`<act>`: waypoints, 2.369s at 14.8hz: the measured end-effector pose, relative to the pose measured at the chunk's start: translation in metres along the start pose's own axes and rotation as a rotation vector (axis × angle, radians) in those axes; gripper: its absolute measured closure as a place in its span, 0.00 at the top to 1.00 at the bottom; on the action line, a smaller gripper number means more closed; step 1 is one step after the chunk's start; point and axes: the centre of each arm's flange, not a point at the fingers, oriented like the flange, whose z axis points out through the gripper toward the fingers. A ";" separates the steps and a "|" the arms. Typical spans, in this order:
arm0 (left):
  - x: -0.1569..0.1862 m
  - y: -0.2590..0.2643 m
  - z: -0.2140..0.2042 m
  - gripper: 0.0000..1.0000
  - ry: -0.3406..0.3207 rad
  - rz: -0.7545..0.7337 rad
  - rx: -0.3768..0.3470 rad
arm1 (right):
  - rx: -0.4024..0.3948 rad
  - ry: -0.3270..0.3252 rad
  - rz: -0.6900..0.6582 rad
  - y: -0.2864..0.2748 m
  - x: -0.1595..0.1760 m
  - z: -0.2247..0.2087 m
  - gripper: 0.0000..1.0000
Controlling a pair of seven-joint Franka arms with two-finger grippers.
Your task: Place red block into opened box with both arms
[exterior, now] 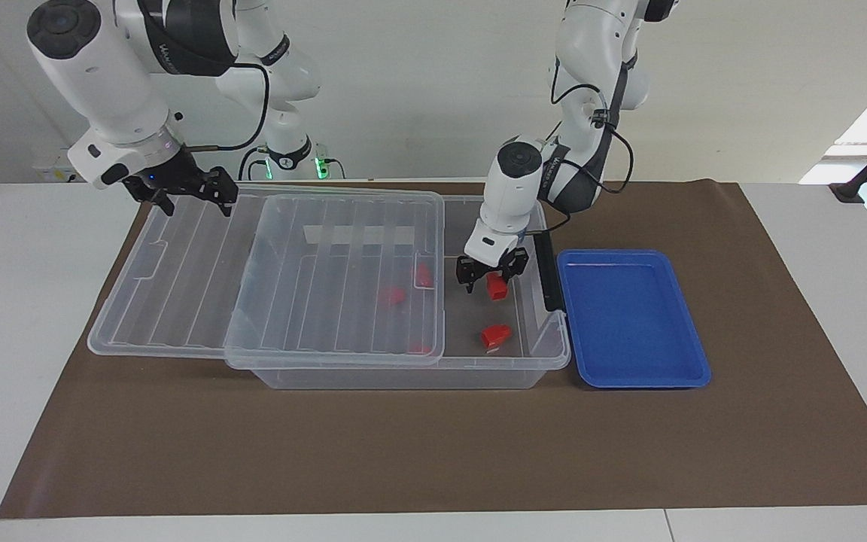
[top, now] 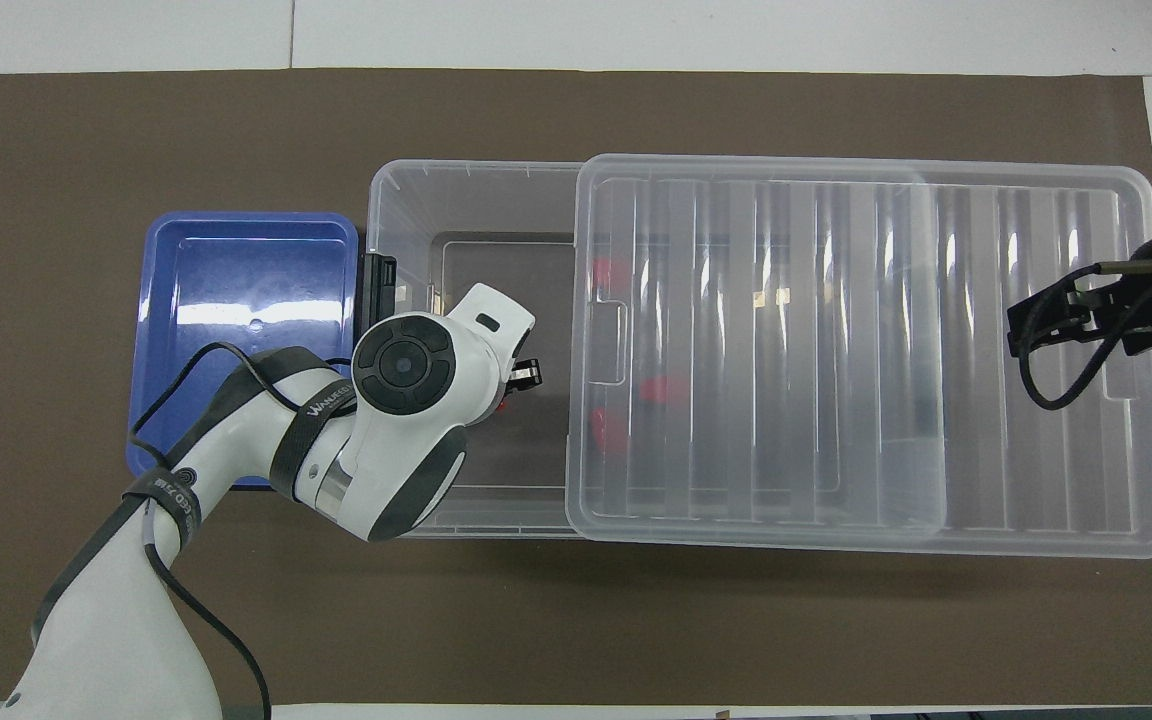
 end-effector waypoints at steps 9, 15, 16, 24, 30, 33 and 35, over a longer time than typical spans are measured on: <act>0.007 -0.004 -0.070 1.00 0.010 -0.014 0.010 | 0.002 0.000 0.011 0.006 0.000 0.000 1.00; 0.008 -0.035 -0.165 1.00 0.034 -0.058 0.014 | 0.002 0.007 0.013 0.007 -0.001 -0.003 1.00; 0.010 -0.045 -0.176 1.00 0.039 -0.064 0.015 | 0.003 0.008 0.016 0.009 -0.001 -0.003 1.00; 0.086 -0.173 -0.183 1.00 0.050 0.076 0.045 | 0.007 0.047 0.043 0.028 0.002 -0.007 1.00; 0.126 -0.227 -0.213 1.00 0.076 0.040 0.047 | 0.007 0.052 0.034 0.028 0.003 -0.007 1.00; 0.143 -0.238 -0.232 1.00 0.060 0.028 0.051 | 0.007 0.057 0.037 0.030 0.001 -0.010 1.00; 0.147 -0.248 -0.238 1.00 0.061 0.017 0.052 | 0.008 0.076 0.037 0.030 -0.005 -0.019 1.00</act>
